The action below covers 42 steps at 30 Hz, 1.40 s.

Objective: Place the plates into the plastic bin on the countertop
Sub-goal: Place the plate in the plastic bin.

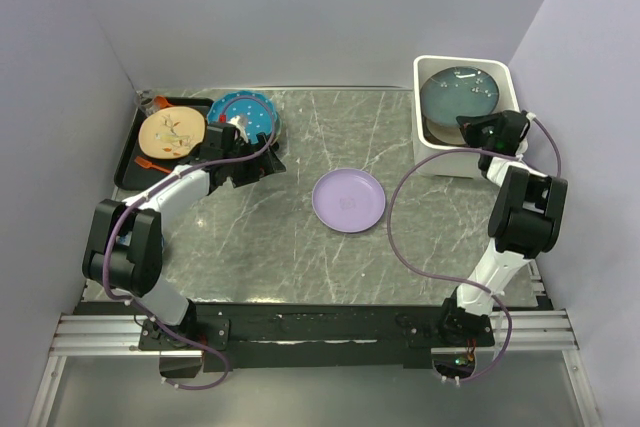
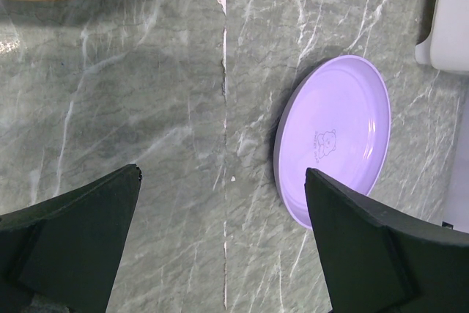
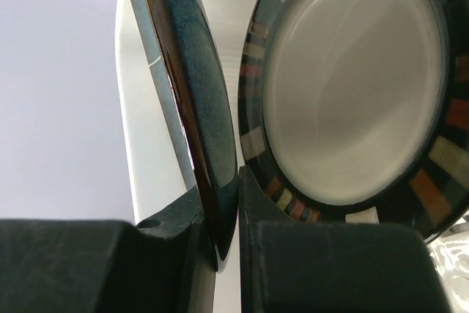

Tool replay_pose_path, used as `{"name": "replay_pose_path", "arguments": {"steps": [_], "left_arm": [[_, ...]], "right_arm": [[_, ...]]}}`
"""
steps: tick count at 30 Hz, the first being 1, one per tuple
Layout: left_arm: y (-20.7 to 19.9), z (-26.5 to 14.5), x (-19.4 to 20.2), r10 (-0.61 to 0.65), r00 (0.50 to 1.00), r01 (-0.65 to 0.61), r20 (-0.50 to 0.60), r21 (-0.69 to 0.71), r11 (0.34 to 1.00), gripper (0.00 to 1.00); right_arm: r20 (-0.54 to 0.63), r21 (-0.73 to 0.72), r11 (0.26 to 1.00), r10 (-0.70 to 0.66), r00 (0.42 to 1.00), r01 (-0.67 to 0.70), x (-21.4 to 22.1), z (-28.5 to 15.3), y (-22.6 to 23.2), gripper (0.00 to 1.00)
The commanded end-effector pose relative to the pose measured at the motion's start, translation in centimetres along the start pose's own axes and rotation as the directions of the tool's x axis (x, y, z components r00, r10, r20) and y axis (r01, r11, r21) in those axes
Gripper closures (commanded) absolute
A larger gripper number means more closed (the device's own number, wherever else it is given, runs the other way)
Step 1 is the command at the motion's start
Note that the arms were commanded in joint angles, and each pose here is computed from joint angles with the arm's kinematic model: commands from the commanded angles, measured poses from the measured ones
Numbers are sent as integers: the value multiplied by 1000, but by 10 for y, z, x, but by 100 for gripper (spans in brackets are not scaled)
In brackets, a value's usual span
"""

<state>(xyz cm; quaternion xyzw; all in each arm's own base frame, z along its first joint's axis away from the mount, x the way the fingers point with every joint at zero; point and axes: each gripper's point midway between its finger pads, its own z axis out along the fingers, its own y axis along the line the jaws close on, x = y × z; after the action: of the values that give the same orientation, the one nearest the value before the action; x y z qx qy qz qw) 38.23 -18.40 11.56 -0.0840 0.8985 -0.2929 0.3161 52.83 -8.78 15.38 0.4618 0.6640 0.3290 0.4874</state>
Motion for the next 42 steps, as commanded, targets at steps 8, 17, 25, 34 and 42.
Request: {"name": "replay_pose_path", "arguments": {"steps": [8,17,25,34,42], "left_arm": [[-5,2,-4,29,1000,-29,12,29,999,1],[-6,2,-1,27,1000,-27,11,44,999,1],[-9,3,-3,30,999,-30,12,59,998,1],[-11,0,0,35,999,-35,14,74,997,1],[-12,-2,1,38,999,-39,16,79,996,1]], "right_arm": [[-6,-119,993,-8,1000,7,-21,-8,57,67],[-56,-41,999,1,998,-4,-26,-5,46,65],[-182,98,995,33,983,-15,-18,13,16,58],[-262,189,982,36,964,15,-7,18,-12,52],[-312,260,964,31,949,54,1,14,-36,45]]}}
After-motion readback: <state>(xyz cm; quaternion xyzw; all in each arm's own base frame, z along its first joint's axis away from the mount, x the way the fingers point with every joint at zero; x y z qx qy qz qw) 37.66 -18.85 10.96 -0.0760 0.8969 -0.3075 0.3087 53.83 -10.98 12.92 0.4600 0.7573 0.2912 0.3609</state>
